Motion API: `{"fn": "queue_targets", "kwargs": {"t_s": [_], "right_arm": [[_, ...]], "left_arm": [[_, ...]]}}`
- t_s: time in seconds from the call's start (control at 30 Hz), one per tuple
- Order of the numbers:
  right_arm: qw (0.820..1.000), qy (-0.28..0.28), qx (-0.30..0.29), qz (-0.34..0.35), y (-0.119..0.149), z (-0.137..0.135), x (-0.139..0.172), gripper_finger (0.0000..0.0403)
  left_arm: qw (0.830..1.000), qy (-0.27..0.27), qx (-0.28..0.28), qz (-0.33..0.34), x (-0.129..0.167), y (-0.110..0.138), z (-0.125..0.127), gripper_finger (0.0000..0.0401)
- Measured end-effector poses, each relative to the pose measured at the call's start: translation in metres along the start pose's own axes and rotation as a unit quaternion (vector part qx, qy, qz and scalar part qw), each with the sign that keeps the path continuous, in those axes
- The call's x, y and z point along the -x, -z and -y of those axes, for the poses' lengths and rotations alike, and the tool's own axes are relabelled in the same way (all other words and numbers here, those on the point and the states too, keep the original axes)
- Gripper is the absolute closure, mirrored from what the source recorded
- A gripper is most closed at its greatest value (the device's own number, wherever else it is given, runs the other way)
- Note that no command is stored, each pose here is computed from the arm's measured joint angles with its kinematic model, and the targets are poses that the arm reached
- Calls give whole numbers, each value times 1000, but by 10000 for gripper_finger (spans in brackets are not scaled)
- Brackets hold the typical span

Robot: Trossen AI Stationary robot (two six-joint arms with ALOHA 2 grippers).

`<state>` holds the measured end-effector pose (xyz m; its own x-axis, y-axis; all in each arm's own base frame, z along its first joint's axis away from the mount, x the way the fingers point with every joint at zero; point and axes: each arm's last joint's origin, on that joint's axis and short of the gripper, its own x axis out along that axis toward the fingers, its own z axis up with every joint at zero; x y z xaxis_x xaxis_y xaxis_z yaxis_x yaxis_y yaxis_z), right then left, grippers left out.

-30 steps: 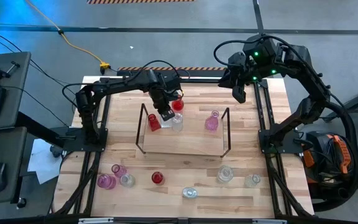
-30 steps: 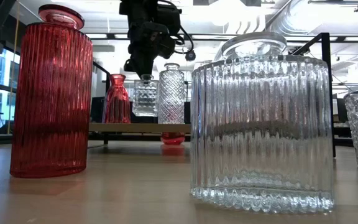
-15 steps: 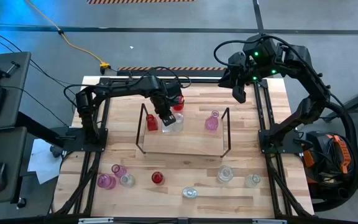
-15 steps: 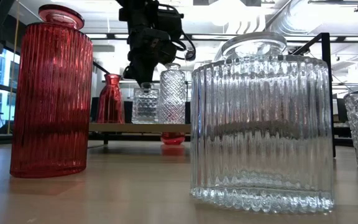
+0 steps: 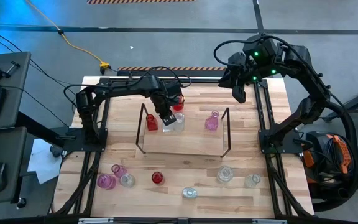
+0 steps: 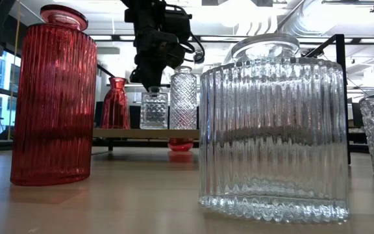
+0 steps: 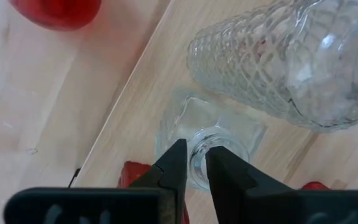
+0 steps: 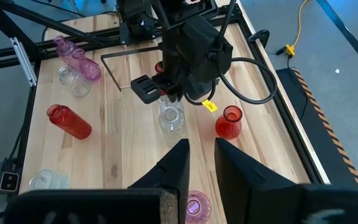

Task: Sort vases onto shelf
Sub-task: Put the transparent vase on the shelf

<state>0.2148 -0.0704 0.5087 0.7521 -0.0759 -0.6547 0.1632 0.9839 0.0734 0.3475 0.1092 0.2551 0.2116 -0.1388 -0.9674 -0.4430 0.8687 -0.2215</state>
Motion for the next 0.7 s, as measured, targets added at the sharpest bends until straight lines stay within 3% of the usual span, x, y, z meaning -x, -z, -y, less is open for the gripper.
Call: {"fn": "queue_targets", "kwargs": {"t_s": [0.7], "right_arm": [[1000,0,3,0,0,0,0,346]], "left_arm": [[998,29,4,56,-1,-11,7,365]]}}
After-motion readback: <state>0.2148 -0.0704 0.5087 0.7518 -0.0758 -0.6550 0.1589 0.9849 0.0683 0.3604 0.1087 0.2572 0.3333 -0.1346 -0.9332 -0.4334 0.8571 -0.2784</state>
